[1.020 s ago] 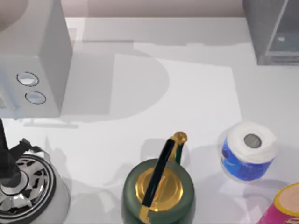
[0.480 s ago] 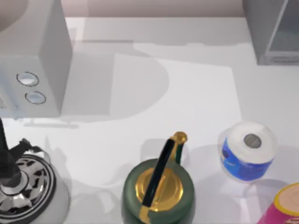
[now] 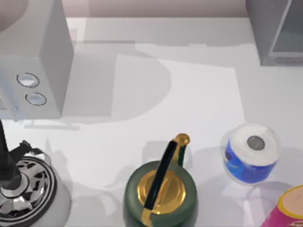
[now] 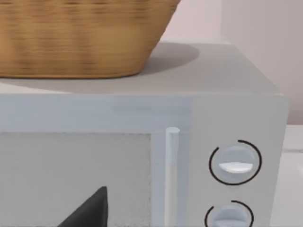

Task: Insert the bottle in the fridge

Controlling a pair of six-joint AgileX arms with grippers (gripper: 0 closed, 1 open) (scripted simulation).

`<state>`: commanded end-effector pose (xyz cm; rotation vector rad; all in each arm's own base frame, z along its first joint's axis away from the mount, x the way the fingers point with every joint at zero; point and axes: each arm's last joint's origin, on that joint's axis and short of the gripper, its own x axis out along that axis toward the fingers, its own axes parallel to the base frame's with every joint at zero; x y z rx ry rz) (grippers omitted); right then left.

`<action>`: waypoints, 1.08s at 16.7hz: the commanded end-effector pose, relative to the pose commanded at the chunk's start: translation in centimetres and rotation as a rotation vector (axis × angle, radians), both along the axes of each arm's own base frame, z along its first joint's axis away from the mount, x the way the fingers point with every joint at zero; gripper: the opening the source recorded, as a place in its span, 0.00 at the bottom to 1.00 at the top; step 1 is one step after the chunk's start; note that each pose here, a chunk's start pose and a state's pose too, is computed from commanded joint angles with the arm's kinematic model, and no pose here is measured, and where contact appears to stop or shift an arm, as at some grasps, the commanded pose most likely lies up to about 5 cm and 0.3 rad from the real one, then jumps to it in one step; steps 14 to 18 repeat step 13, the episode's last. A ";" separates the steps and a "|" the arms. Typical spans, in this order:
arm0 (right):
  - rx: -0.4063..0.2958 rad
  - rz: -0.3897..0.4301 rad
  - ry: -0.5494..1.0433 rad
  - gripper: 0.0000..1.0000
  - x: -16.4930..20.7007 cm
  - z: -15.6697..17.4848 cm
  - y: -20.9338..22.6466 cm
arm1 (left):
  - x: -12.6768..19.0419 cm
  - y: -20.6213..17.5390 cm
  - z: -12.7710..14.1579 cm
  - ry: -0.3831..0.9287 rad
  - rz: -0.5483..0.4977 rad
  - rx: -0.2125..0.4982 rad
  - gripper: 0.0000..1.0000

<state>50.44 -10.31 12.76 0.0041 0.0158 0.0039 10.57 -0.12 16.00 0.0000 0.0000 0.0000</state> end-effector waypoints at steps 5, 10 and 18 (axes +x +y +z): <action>0.000 0.000 0.000 0.83 0.0 0.0 0.0 | 0.0 0.0 0.0 0.000 0.000 0.000 1.00; 0.000 0.000 0.000 1.00 0.0 0.0 0.0 | 0.0 0.0 0.0 0.000 0.000 0.000 1.00; 0.000 0.000 0.000 1.00 0.0 0.0 0.0 | 0.0 0.0 0.0 0.000 0.000 0.000 1.00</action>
